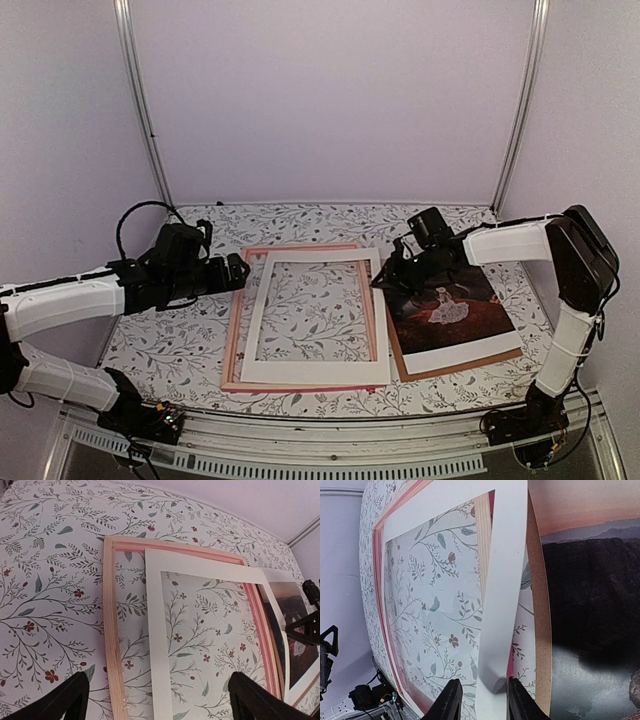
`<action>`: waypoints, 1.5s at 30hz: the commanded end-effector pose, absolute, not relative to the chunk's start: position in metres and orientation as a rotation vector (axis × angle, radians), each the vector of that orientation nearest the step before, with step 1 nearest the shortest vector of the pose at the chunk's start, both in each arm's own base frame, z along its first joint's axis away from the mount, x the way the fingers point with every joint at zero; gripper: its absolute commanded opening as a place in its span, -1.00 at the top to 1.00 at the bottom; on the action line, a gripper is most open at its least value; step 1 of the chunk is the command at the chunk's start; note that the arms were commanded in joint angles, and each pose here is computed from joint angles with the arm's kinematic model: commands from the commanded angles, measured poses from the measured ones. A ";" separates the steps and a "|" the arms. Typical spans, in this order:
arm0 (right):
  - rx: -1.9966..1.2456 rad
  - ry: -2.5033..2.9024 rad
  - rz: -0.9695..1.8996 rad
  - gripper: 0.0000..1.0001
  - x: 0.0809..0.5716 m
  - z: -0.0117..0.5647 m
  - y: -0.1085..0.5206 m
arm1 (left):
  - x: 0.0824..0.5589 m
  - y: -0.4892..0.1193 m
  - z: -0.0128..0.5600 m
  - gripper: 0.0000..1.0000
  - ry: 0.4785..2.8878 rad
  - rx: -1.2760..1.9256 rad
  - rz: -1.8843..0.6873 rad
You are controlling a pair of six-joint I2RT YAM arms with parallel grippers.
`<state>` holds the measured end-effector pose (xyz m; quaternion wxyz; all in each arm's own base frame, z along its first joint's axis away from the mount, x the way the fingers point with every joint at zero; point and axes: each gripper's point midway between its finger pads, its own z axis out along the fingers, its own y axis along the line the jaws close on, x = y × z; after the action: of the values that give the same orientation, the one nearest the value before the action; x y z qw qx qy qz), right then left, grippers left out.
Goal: Put the photo into the frame
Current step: Place the mat board on the glass panel.
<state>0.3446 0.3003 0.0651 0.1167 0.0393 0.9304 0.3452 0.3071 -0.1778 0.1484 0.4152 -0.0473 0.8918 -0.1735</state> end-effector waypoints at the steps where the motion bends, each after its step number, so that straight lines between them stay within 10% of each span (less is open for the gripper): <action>1: 0.076 2.717 0.983 0.33 0.350 0.064 0.304 | 0.307 -0.182 0.143 -0.99 2.246 -0.088 -0.460; 25: -0.154 2.606 1.211 1.00 0.346 0.082 0.327 | 0.309 -0.186 0.145 -0.99 2.241 -0.075 -0.471; 45: -0.211 2.672 1.160 1.00 0.361 0.056 0.337 | 0.306 -0.180 0.140 -0.99 2.254 -0.077 -0.441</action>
<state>0.3585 0.3349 0.0602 0.1160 -0.0590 0.9076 0.3992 0.3055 -0.1848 0.1442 0.4080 -0.0332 0.8931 -0.1866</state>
